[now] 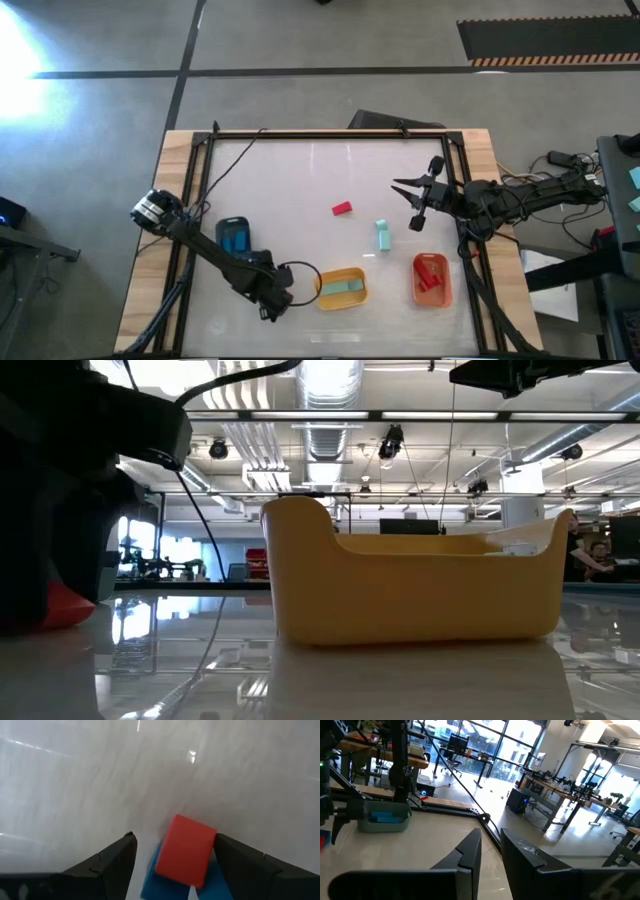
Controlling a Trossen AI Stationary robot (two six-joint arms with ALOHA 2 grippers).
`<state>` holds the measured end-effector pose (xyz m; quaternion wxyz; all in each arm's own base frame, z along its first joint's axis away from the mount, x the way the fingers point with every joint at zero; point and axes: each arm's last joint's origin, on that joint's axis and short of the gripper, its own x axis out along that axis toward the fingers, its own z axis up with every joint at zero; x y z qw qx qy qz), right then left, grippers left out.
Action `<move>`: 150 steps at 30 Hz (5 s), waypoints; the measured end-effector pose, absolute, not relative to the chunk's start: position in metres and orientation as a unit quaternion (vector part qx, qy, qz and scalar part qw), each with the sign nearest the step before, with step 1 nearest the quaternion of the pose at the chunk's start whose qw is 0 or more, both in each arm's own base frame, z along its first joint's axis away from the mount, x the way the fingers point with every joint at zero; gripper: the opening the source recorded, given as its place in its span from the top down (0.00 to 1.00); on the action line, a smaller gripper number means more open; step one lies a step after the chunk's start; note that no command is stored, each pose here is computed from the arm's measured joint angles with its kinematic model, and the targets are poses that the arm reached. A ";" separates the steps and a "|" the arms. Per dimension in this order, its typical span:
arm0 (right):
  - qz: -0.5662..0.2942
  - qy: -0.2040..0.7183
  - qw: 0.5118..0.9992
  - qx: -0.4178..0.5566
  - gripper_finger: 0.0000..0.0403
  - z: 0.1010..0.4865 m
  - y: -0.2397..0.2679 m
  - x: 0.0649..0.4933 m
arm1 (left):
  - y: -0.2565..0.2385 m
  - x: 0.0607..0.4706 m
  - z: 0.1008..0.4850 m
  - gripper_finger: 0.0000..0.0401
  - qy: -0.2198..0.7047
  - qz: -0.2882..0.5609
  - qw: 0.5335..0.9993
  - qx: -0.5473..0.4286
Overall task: Sort & place blocks by color
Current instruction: Put the red block into the orange bin
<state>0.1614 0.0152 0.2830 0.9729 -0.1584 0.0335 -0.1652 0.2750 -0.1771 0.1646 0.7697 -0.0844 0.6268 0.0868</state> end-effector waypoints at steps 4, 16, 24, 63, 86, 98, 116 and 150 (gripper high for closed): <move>-0.165 0.034 0.973 -0.158 0.84 0.283 0.015 0.161 | -0.179 0.278 0.156 0.39 0.630 0.082 0.768 -0.075; -0.165 0.034 0.973 -0.157 0.84 0.283 0.015 0.161 | -0.176 0.279 0.157 0.71 0.621 0.091 0.777 -0.056; -0.165 0.034 0.973 -0.157 0.84 0.283 0.015 0.161 | -0.164 0.281 0.187 0.71 0.554 0.109 0.825 -0.020; -0.031 -0.084 0.922 -0.378 0.76 0.258 0.079 0.261 | -0.076 0.280 0.248 0.69 -0.170 0.070 0.939 -0.292; -0.138 -0.020 0.887 -0.440 0.36 0.263 0.089 0.343 | -0.068 0.283 0.250 0.69 -0.182 0.051 0.932 -0.311; -0.147 -0.009 0.884 -0.444 0.44 0.258 0.088 0.361 | -0.069 0.283 0.250 0.69 -0.177 0.034 0.939 -0.293; -0.150 0.007 0.886 -0.440 0.60 0.259 0.087 0.359 | -0.067 0.283 0.248 0.66 -0.172 0.039 0.940 -0.292; 0.126 0.601 0.779 0.125 0.60 0.255 0.062 0.289 | -0.048 0.219 0.242 0.32 -0.182 0.079 0.964 -0.179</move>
